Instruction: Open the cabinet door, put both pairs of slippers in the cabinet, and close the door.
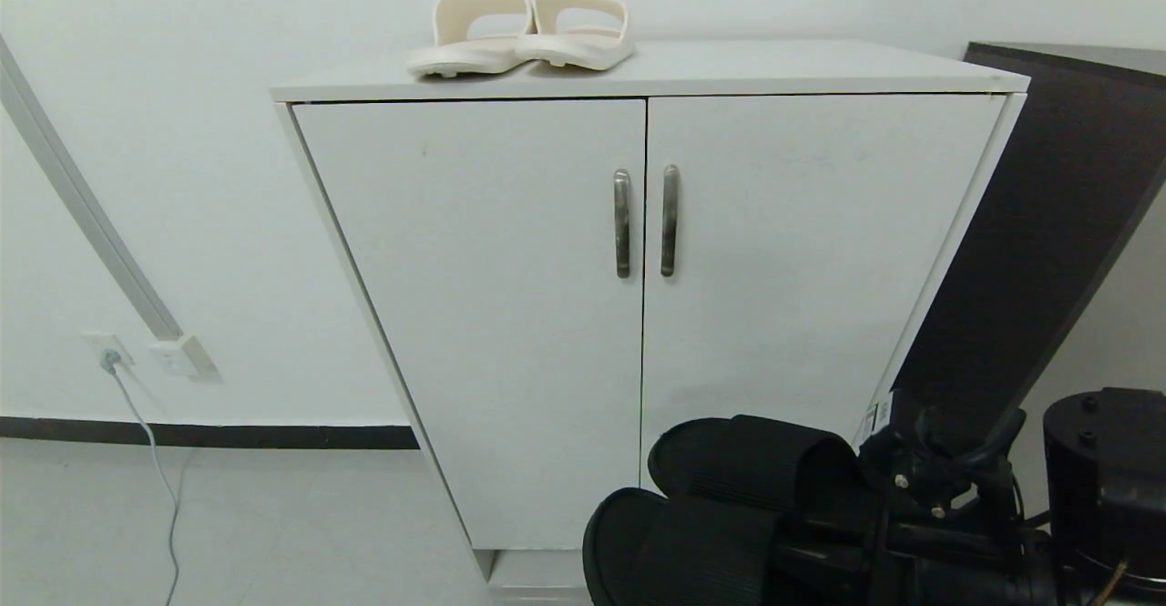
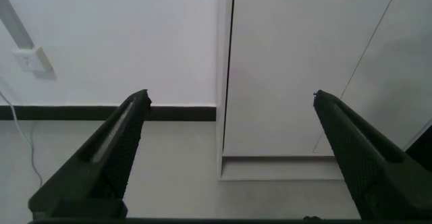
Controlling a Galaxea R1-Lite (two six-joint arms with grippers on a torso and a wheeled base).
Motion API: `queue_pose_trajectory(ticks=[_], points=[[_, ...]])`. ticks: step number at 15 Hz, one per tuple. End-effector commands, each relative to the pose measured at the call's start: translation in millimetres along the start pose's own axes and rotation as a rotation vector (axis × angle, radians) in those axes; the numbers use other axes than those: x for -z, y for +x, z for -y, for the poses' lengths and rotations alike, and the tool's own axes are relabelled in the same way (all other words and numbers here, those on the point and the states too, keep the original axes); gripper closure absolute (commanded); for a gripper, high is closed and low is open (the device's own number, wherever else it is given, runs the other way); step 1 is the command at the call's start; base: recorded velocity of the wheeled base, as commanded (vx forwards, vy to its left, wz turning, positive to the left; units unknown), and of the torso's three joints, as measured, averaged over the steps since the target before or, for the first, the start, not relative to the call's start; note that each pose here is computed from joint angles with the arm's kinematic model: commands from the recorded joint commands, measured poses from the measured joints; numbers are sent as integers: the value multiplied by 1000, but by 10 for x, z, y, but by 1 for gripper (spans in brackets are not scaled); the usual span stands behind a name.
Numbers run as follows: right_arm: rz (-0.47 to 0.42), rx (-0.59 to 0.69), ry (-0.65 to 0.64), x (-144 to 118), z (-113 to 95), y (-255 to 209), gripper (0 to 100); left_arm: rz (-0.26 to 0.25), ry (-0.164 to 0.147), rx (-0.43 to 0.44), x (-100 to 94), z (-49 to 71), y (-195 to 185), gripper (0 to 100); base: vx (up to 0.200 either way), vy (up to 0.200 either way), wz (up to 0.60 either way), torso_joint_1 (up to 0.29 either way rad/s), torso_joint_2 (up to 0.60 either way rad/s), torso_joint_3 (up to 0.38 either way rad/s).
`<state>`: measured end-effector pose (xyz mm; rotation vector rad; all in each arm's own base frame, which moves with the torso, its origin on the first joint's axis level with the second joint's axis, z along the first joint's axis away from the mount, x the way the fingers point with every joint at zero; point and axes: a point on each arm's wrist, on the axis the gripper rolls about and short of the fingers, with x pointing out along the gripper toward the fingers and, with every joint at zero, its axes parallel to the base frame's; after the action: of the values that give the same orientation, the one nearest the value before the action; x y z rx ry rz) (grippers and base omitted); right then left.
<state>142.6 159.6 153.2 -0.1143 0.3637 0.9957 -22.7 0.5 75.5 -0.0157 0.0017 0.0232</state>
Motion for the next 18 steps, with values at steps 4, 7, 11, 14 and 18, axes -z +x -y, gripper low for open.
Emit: queue_pose_trajectory(ticks=[4,7,11,14,18], points=[[1,-1,-1,1,-1,-3,100,65,14,-5,-212,1,-49,0,0,0,0,2,48,39],[1,-4,-2,1,-7,-2,100,109,-85,28,-1057,15,-108,0,0,0,0,0,0,0],[11,-5,-6,-8,-23,-4,100,-84,-58,290,-1249,101,521,0,0,0,0,0,0,0],[24,-5,-9,-13,-24,-6,100,-114,-72,515,-1380,203,966,0,0,0,0,0,0,0],[23,-8,-7,2,-23,1,100,-116,-79,673,-1522,456,1430,0,0,0,0,0,0,0]])
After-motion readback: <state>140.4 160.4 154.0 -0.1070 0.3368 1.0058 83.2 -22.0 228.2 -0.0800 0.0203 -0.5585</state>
